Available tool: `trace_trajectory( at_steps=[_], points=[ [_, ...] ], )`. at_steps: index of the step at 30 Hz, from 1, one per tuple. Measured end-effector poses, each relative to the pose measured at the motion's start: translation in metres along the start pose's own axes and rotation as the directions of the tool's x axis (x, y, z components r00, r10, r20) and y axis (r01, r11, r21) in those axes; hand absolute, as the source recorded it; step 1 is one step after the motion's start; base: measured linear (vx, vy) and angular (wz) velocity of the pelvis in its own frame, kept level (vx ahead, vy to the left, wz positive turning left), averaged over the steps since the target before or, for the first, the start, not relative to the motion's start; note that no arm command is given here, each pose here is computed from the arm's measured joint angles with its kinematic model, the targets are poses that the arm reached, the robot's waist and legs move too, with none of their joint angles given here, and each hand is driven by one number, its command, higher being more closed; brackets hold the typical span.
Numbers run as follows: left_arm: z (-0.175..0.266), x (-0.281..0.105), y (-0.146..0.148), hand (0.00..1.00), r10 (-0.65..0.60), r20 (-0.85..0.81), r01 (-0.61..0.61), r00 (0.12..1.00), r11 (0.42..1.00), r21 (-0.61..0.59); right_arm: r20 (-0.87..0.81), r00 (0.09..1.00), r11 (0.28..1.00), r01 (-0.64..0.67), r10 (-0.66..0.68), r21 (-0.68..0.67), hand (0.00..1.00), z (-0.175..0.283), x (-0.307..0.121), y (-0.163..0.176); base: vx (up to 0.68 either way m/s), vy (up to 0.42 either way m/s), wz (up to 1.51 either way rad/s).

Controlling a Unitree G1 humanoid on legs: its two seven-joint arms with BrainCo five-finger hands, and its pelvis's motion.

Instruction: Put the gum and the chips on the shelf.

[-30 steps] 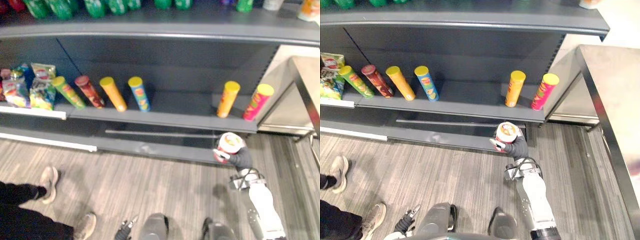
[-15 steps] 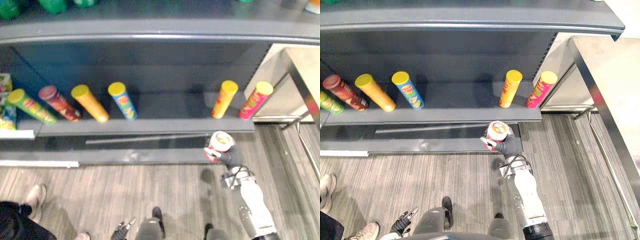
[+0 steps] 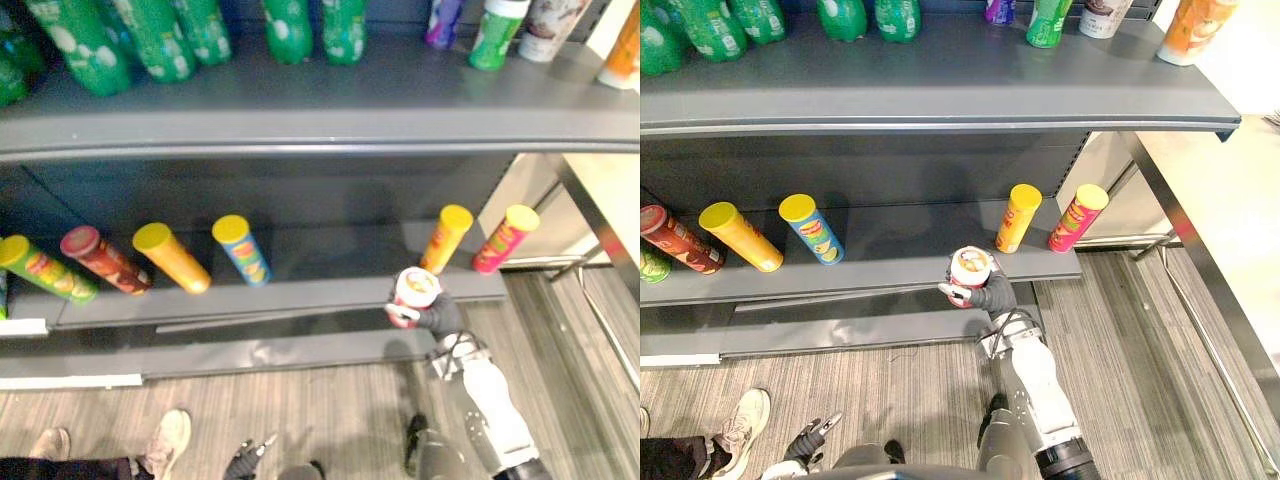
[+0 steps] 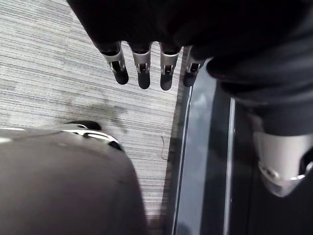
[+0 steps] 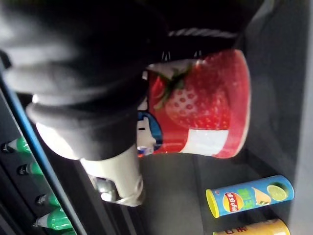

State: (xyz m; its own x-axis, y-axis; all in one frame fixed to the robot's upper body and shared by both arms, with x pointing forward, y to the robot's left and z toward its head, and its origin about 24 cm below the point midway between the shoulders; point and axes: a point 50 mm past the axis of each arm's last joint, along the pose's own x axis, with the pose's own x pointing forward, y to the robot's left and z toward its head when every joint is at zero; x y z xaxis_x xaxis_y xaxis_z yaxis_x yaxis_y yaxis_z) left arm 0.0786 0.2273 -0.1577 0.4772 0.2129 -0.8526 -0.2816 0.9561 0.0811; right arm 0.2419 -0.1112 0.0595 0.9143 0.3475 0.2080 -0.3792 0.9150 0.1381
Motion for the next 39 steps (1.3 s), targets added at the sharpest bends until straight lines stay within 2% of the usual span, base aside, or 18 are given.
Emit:
trace_trajectory(
  at_steps=[5,16,18,19,25,33,39],
  points=[
    [-0.001,0.000,-0.005,0.00,-0.006,-0.005,0.006,1.000,1.000,-0.024,-0.023,1.000,0.999,0.003,-0.004,-0.052,1.00,0.001,-0.003,-0.012,0.00,-0.209,0.06],
    [-0.007,0.000,-0.010,0.00,0.008,-0.024,-0.010,1.000,0.995,-0.101,-0.065,0.998,1.000,-0.028,0.028,-0.008,1.00,-0.008,-0.012,-0.003,-0.02,-0.042,0.07],
    [-0.007,0.000,-0.010,0.00,0.008,-0.024,-0.010,1.000,0.995,-0.098,-0.066,0.997,1.000,-0.026,0.025,-0.006,1.00,-0.009,-0.012,-0.003,0.02,0.003,-0.02],
    [-0.007,0.000,-0.011,0.00,0.007,-0.035,-0.010,0.999,0.995,-0.098,-0.144,0.990,1.000,0.009,-0.005,0.028,1.00,-0.026,-0.027,-0.002,0.00,0.000,0.00],
    [-0.007,0.000,-0.011,0.00,0.006,-0.036,-0.010,0.999,0.995,-0.098,-0.144,0.989,1.000,0.015,-0.011,0.026,1.00,-0.026,-0.028,-0.003,0.00,0.000,0.00],
    [-0.010,0.000,-0.011,0.00,-0.022,-0.052,0.020,0.998,1.000,-0.023,-0.168,0.975,0.989,0.145,-0.148,-0.027,1.00,-0.027,-0.033,-0.038,0.00,0.002,-0.01],
    [-0.013,-0.001,-0.011,0.00,-0.041,-0.061,0.041,0.997,0.999,0.002,-0.165,0.979,0.992,0.109,-0.117,-0.059,1.00,-0.025,-0.021,-0.038,0.00,0.000,0.00]
  ],
)
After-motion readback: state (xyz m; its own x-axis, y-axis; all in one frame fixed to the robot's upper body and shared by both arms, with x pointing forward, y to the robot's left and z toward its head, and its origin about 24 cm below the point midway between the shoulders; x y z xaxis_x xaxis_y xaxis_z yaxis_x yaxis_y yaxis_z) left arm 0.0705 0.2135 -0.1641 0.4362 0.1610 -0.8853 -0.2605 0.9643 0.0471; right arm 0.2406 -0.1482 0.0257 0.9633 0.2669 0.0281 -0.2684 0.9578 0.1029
